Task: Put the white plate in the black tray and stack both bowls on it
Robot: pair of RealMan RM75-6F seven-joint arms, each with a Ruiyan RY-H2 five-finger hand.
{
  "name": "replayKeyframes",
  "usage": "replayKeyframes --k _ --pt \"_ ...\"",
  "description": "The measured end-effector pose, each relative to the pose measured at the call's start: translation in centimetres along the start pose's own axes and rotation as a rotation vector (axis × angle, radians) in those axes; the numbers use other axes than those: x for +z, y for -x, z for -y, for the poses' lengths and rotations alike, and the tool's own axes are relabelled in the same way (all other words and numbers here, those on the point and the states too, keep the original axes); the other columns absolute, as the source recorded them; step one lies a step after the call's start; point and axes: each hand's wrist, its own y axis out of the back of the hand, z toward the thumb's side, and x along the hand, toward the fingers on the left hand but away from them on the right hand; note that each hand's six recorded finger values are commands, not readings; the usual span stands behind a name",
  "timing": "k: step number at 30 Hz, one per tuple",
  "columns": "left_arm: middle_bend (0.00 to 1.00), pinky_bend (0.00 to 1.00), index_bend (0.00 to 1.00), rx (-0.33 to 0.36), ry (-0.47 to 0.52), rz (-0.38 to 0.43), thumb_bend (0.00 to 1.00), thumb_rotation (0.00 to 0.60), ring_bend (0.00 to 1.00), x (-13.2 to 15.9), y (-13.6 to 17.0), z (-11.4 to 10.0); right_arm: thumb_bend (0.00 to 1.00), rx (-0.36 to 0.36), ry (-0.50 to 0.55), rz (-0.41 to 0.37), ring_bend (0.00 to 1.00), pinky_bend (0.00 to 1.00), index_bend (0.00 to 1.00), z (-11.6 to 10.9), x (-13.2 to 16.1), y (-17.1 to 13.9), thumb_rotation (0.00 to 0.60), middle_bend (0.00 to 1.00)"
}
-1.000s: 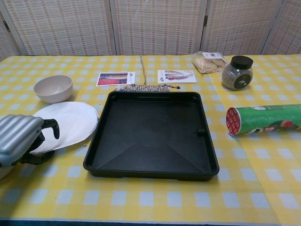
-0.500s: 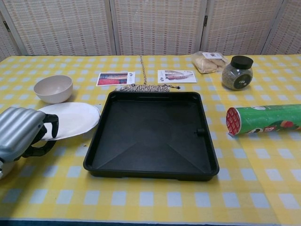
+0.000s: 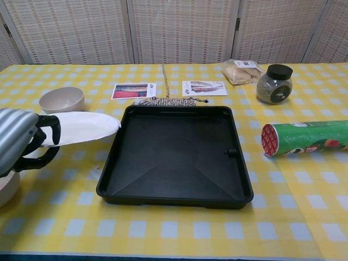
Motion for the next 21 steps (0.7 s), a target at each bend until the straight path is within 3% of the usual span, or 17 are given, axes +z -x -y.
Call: replayKeyframes --k 9,21 --pt "1.00 1.00 0.65 0.040 0.094 0.032 0.51 0.600 1.00 2.1 0.2 -3.5 0.24 0.001 0.008 -0.031 0.00 0.00 0.00 0.0 0.6 -0.4 0.600 0.00" --pt "1.00 1.00 0.65 -0.024 0.080 0.175 0.51 0.600 1.00 8.6 -1.6 -2.2 0.24 0.033 0.050 -0.038 0.00 0.00 0.00 0.0 0.2 -0.1 0.600 0.00"
